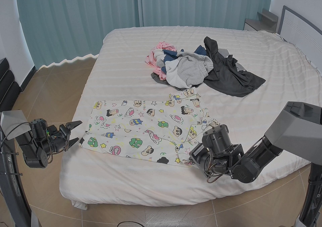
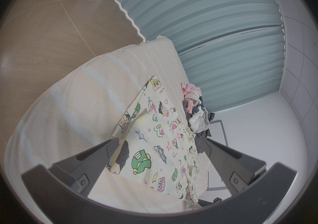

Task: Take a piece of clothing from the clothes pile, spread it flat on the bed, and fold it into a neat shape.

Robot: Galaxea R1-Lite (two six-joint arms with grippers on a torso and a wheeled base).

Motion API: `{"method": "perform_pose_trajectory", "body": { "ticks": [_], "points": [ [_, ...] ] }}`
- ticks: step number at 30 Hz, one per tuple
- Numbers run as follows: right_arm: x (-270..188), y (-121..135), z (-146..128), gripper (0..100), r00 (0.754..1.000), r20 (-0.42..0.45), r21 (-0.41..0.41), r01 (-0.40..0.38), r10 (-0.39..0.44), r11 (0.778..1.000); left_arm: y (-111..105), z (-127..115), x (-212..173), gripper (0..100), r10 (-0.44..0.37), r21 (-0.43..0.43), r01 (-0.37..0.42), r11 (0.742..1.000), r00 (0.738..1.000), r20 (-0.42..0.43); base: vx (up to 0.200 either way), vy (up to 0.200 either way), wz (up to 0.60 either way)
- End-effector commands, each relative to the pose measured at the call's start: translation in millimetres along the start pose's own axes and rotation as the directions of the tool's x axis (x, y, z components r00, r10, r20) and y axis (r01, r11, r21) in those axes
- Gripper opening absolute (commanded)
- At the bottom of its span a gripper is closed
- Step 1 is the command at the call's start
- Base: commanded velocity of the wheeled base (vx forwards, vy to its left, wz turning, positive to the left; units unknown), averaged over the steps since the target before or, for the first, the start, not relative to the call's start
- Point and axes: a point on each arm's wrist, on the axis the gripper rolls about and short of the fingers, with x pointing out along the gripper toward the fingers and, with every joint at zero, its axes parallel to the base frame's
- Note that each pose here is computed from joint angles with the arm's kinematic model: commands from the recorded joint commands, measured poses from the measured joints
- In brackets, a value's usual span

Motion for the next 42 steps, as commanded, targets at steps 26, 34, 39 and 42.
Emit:
{"method": "perform_pose_trajectory", "body": {
  "ticks": [26,34,39,42],
  "points": [
    [-38,-6,27,100,0.999,0.051,0.019,0.008,-0.009,1.000,-5,-5,-9,100,-0.029,0.018,0.028,0.999,0.999,0.015,0.000,0.000,0.00],
    [-63,-24,22,100,0.998,0.044,-0.031,0.049,-0.047,0.998,-50,-14,-29,100,-0.083,0.051,0.082,0.995,0.997,0.008,0.000,0.000,0.00],
    [-79,-29,20,100,0.998,0.048,-0.056,0.051,-0.048,0.997,-76,-37,-44,100,-0.008,-0.033,0.005,0.999,0.995,-0.102,0.000,0.000,0.00],
    [-84,-28,20,100,0.997,0.064,-0.062,0.043,-0.039,0.997,-72,-43,-45,100,0.049,-0.073,-0.059,0.996,0.990,-0.135,0.000,0.000,0.00]
  ]
}}
